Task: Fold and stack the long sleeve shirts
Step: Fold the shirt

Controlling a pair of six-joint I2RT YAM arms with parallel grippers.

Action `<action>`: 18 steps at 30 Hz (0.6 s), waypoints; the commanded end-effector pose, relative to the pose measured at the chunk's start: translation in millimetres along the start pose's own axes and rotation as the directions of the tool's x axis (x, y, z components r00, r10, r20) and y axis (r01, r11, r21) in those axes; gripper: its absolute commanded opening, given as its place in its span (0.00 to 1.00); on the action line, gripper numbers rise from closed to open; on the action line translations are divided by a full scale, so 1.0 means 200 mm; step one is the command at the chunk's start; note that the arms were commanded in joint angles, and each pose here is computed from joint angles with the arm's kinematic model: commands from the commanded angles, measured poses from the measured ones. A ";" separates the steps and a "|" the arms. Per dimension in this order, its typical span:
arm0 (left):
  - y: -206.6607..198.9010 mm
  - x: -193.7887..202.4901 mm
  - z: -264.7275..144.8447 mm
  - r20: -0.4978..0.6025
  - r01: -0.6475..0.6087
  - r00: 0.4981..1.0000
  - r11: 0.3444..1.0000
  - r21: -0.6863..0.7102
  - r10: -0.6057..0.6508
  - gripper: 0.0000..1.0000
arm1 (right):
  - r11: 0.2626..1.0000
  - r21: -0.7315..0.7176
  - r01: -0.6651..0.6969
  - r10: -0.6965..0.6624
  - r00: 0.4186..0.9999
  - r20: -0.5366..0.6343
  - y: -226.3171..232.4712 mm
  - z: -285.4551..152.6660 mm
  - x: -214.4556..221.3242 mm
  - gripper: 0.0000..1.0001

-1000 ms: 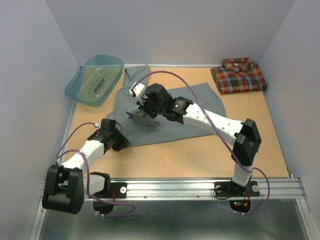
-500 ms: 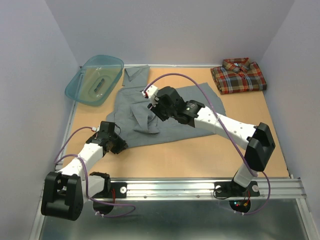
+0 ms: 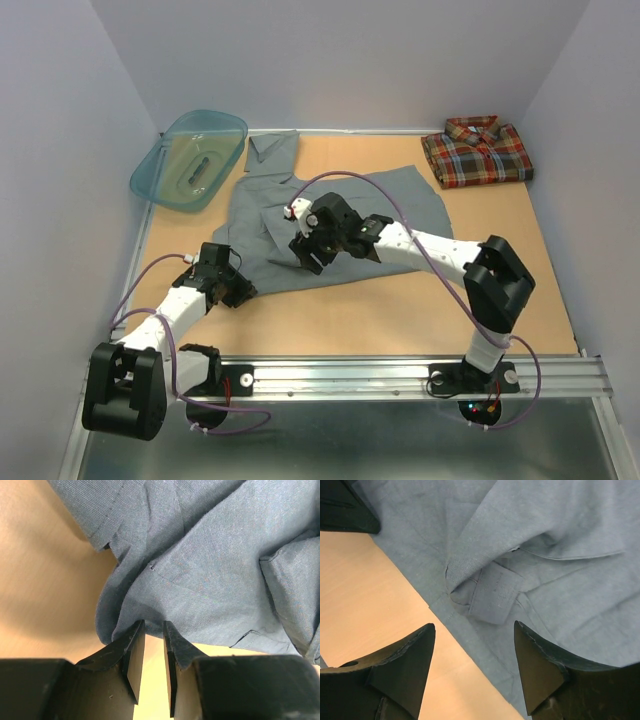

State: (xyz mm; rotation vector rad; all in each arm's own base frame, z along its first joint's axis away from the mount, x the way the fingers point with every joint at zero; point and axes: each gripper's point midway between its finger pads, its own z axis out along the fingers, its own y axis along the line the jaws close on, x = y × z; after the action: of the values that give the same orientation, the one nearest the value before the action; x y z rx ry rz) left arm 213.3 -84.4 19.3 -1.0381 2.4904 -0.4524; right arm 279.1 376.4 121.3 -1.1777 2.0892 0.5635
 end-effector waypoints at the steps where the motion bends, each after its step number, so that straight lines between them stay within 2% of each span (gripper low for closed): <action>1: 0.02 0.01 0.02 -0.008 -0.014 1.000 1.000 -0.016 0.014 0.33 | 0.995 -0.081 0.054 -0.050 0.997 0.056 0.05 0.11 -0.06 0.69; 9: 0.02 0.00 0.01 -0.001 -0.018 1.000 0.999 -0.028 0.018 0.33 | 0.989 -0.126 0.080 -0.080 0.997 0.008 0.07 0.25 0.02 0.58; 12: 0.03 0.00 0.01 -0.003 -0.020 1.000 0.999 -0.036 0.020 0.33 | 0.991 -0.098 0.095 -0.095 0.995 0.004 0.03 0.27 0.02 0.44; 14: 0.04 0.00 0.01 -0.002 -0.018 1.000 0.999 -0.040 0.018 0.33 | 0.992 -0.074 0.104 -0.104 0.995 0.003 0.01 0.27 0.02 0.31; 15: 0.04 0.00 0.01 0.001 -0.015 1.000 0.999 -0.037 0.015 0.33 | 0.991 -0.061 0.119 -0.119 0.993 0.010 -0.01 0.27 0.00 0.20; 17: 0.04 0.00 0.01 0.004 -0.014 1.000 0.999 -0.039 0.014 0.33 | 0.990 -0.017 0.137 -0.137 0.990 0.018 -0.05 0.25 -0.04 0.11; 18: 0.03 -0.01 0.01 0.007 -0.012 1.000 0.999 -0.037 0.013 0.33 | 0.989 0.001 0.151 -0.151 0.988 0.031 -0.06 0.22 -0.07 0.01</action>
State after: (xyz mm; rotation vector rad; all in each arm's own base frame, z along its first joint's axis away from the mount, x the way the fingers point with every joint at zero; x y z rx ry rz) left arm 214.6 -85.6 18.6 -1.0323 2.4939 -0.4587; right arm 280.2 389.9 54.6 -1.3489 2.1133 0.5677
